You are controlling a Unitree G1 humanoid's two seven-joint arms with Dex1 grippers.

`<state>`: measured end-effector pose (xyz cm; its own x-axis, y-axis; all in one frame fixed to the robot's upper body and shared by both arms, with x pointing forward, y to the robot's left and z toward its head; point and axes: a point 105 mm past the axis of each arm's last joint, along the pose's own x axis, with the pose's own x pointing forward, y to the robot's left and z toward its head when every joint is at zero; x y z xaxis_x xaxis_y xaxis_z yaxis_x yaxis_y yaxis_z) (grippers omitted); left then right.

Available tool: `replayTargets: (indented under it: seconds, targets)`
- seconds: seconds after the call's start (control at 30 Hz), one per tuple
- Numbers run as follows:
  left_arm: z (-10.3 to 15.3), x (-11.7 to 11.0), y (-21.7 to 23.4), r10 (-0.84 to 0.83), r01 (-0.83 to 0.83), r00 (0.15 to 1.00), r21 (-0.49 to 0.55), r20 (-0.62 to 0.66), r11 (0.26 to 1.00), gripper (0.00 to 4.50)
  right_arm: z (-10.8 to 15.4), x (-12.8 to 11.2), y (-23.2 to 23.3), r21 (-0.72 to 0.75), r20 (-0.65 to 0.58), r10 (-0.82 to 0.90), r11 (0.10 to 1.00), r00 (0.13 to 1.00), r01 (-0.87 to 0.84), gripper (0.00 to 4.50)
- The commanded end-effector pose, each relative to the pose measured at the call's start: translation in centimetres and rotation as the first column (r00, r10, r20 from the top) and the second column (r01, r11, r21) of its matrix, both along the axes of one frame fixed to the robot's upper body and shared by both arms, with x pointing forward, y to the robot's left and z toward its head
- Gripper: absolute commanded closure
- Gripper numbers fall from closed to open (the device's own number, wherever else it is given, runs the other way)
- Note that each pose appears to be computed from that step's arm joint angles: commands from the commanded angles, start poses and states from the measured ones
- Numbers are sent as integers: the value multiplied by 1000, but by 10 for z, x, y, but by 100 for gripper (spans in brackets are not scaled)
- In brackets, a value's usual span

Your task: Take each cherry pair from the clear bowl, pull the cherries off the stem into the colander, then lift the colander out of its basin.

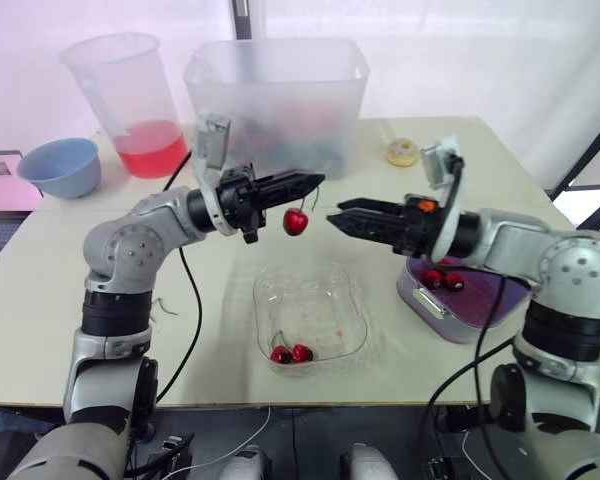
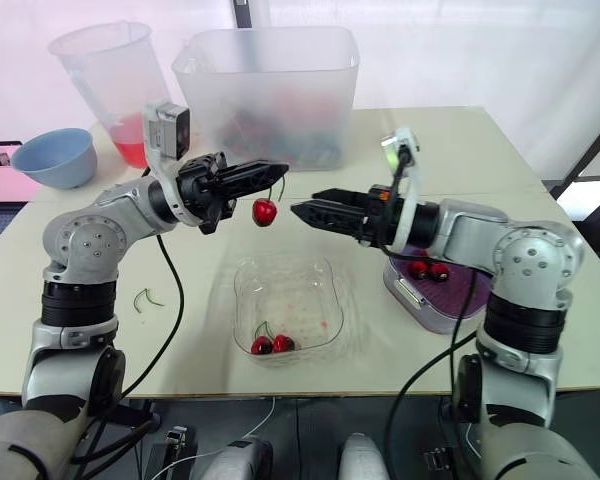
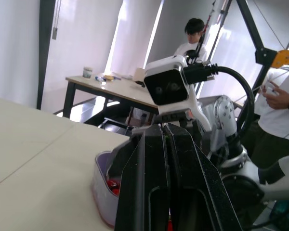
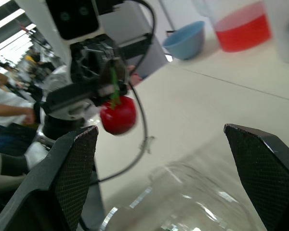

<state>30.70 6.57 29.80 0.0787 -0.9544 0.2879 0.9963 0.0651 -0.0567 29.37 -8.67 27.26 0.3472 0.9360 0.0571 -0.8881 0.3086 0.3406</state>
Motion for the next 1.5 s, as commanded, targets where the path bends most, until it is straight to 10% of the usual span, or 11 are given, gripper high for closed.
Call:
replayTargets:
  seconds: [0.03,0.53,0.73,1.13,1.27,1.5]
  targets:
    - [15,-7,5,1,0,998,-22,59,1000,450,16,-8,14,43,65,24,999,998,-27,7]
    - [15,-8,5,-6,7,998,-9,61,1000,450,14,-18,54,118,29,118,986,993,-121,7]
    - [14,-10,3,-14,14,998,1,65,1000,450,9,-16,60,117,7,111,987,994,-112,241]
    - [15,-9,4,-11,11,997,-1,70,1000,450,5,-17,61,108,2,117,987,993,-116,241]
    - [15,-9,3,-12,12,998,-2,69,1000,450,5,-16,61,107,1,114,988,993,-114,366]
    - [16,-9,3,-9,10,997,-4,71,1000,450,2,-17,59,97,-1,111,989,994,-111,366]
